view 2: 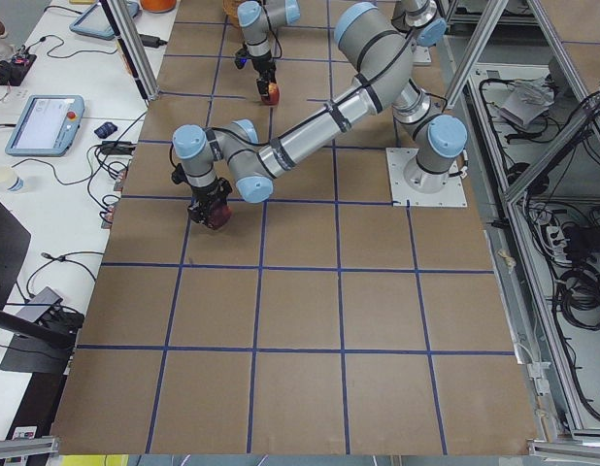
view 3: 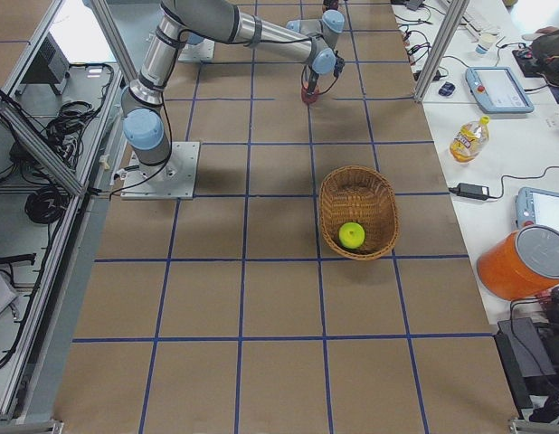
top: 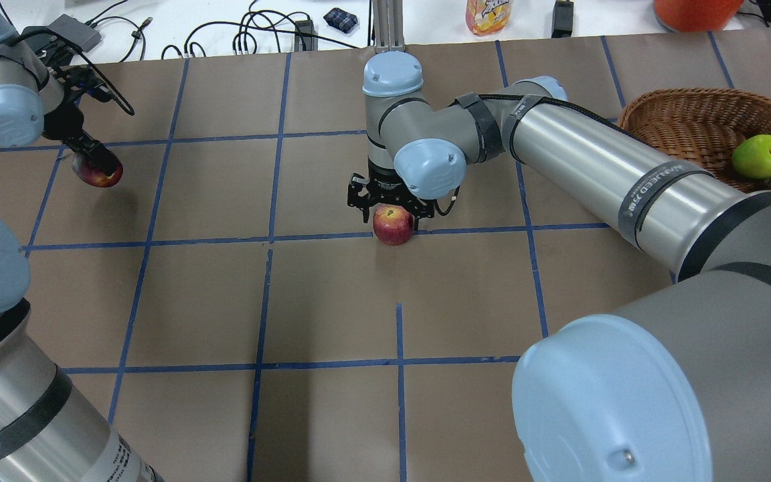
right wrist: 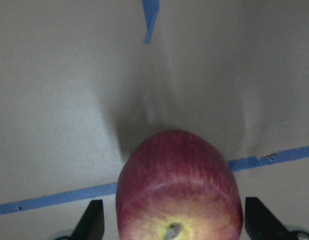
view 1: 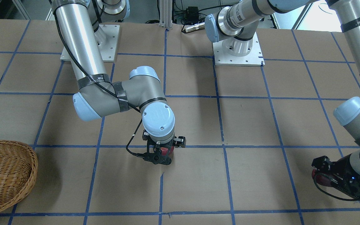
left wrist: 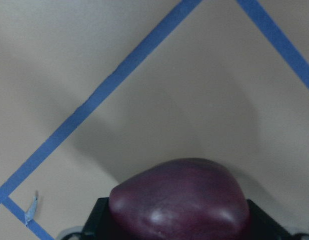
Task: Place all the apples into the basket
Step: 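Place the red apple in the basket with right while left sets dark apple at center, then reach the right gripper to the dark red apple at center and grasp it, then carry the dark red apple into the basket with the right gripper and release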
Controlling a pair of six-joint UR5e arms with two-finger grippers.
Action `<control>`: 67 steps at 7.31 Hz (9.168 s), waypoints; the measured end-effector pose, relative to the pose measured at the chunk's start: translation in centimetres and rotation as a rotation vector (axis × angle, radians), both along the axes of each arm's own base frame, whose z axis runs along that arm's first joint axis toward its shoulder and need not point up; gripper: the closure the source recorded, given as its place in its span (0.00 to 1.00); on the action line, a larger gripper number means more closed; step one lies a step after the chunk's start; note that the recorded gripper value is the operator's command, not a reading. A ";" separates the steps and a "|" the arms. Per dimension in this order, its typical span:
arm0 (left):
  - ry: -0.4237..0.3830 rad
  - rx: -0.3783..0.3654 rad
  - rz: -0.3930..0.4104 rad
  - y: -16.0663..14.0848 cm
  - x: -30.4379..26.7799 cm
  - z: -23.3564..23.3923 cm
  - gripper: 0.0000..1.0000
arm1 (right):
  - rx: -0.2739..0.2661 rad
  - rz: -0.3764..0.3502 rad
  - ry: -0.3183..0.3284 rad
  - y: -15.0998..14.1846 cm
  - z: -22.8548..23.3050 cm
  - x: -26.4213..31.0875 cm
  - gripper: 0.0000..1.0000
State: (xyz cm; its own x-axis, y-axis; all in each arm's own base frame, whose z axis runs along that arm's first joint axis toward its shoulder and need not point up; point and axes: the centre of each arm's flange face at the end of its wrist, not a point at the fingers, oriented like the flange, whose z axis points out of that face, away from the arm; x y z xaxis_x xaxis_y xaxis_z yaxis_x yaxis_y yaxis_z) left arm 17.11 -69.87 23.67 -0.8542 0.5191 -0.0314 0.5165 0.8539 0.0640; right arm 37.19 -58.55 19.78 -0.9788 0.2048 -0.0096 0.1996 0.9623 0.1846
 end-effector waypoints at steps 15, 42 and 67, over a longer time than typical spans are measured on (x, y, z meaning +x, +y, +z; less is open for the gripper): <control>0.132 -0.018 0.865 16.3 -52.6 -2.2 0.00 | -0.150 0.231 0.132 -7.4 12.0 -51.2 1.00; 0.064 0.011 0.569 22.9 -30.5 25.7 0.00 | -0.129 -0.605 0.050 0.5 2.4 2.0 0.00; 0.078 -0.009 0.565 22.5 -30.3 26.7 0.00 | 0.002 0.042 0.142 -12.1 6.3 -47.5 0.00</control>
State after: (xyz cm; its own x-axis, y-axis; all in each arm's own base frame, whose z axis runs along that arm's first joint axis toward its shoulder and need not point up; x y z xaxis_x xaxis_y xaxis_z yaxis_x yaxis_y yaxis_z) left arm -13.15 -47.34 50.33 -0.9990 -0.0189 0.0404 -0.0175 0.9992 0.0350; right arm -10.35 -70.68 26.11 -0.9779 0.1638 0.1296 0.1836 0.9700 0.1592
